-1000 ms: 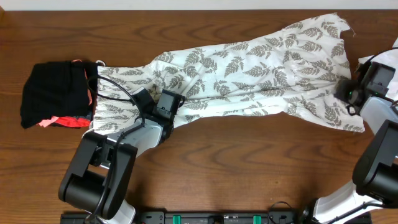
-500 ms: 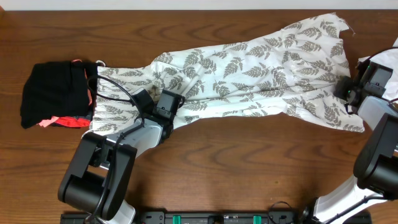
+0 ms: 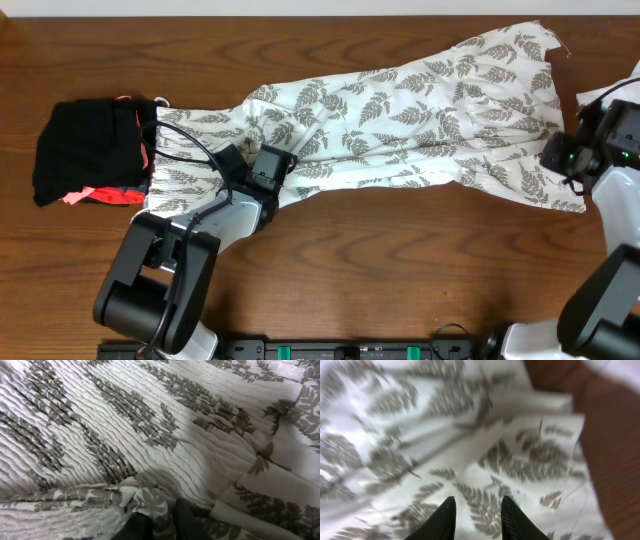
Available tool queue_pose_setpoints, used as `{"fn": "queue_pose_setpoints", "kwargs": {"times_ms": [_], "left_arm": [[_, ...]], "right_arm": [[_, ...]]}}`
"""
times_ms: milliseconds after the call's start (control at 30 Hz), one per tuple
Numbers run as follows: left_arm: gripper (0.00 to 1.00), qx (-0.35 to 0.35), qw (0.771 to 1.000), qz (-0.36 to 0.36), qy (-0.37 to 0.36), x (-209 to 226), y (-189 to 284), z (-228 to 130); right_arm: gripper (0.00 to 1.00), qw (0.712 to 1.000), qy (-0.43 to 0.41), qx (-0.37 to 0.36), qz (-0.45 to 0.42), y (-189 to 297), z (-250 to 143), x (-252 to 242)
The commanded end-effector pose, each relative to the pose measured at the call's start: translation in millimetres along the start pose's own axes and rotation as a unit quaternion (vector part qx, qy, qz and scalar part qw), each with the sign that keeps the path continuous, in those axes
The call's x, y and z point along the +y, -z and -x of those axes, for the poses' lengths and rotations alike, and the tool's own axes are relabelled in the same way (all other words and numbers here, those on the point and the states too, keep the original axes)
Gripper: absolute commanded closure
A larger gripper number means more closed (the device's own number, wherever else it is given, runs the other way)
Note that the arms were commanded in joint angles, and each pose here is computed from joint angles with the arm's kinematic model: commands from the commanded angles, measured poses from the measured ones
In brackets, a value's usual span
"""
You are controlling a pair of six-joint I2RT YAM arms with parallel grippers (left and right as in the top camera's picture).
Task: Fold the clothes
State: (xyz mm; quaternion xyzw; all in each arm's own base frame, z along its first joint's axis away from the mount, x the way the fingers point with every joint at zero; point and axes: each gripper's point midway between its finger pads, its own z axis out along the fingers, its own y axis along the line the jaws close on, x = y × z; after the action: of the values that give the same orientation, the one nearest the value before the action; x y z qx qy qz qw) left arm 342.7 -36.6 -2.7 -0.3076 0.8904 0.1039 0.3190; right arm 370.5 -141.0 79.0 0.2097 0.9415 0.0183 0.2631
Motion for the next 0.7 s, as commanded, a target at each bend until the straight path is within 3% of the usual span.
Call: {"fn": "queue_pose_setpoints", "kwargs": {"times_ms": [0,333,667], "left_arm": [[0.83,0.040,0.999,0.025,-0.026,19,-9,-25],[0.83,0.040,0.999,0.025,-0.026,19,-9,-25],[0.83,0.040,0.999,0.025,-0.027,19,-9,-25]], "right_arm": [[0.71,0.998,-0.001,0.064,-0.010,-29,-33,-9],[0.70,0.996,-0.005,0.091,-0.012,-85,-52,-18],[0.60,0.998,0.013,-0.057,-0.022,-100,18,-22]]}}
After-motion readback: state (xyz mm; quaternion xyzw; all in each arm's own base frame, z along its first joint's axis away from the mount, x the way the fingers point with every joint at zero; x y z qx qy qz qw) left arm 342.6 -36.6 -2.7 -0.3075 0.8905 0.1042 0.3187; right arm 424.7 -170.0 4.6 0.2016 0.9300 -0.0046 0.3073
